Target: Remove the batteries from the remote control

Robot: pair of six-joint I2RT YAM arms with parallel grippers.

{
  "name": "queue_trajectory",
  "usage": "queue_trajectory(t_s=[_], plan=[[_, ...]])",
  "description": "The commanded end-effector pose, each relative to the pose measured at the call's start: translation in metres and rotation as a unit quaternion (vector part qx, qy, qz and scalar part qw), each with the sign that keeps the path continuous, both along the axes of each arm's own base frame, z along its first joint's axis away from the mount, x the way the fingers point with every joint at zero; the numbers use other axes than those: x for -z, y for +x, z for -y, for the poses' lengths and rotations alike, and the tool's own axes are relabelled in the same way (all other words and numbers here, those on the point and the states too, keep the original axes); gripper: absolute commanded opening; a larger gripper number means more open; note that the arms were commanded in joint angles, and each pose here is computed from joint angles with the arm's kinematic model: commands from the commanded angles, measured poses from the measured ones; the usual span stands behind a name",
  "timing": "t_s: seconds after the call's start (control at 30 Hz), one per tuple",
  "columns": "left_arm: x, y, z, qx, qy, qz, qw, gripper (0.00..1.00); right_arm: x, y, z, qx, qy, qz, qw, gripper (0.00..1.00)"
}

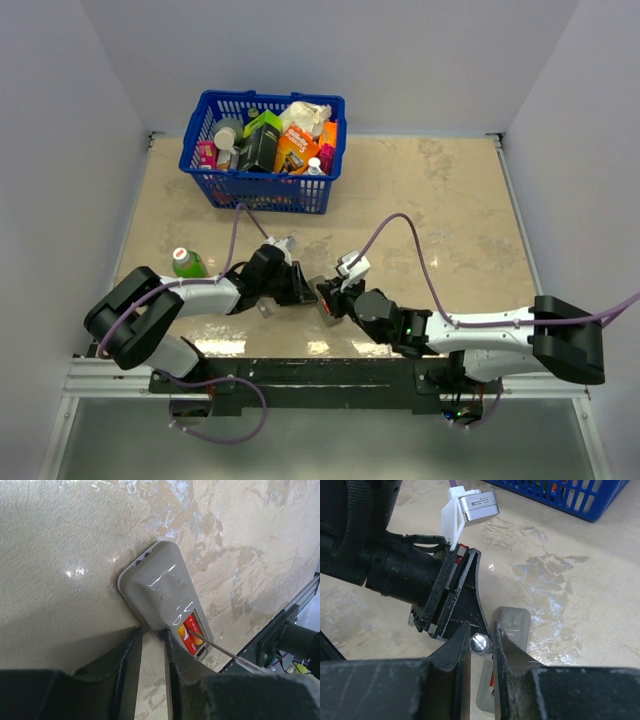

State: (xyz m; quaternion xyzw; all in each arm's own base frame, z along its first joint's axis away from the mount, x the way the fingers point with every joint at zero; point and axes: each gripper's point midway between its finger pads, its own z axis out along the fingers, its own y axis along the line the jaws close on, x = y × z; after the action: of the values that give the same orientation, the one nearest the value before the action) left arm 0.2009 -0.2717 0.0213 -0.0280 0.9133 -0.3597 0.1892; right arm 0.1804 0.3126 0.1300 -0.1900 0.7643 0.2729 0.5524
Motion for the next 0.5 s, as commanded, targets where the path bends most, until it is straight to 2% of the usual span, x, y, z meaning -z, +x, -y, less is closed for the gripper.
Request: queue_trajectory(t_s=[0.0, 0.13, 0.27, 0.4, 0.47], plan=[[0.002, -0.002, 0.0, -0.001, -0.003, 0.0, 1.0, 0.29, 0.079, -0.051, 0.004, -0.058, -0.107, -0.103, 0.987, 0.0], [0.002, 0.0, 0.004, 0.002, -0.007, 0.0, 1.0, 0.29, 0.096, -0.056, 0.008, -0.049, -0.097, -0.141, 0.984, 0.0], [0.003, -0.001, 0.005, 0.004, -0.01, -0.004, 1.0, 0.29, 0.11, -0.042, 0.026, -0.024, -0.061, -0.194, 0.979, 0.0], [0.004, -0.002, 0.005, 0.004, -0.01, -0.005, 1.0, 0.29, 0.101, -0.029, 0.04, -0.008, -0.006, -0.21, 0.978, 0.0], [0.004, -0.003, 0.006, 0.004, -0.011, -0.005, 1.0, 0.29, 0.1, -0.027, 0.046, 0.002, -0.001, -0.216, 0.976, 0.0]])
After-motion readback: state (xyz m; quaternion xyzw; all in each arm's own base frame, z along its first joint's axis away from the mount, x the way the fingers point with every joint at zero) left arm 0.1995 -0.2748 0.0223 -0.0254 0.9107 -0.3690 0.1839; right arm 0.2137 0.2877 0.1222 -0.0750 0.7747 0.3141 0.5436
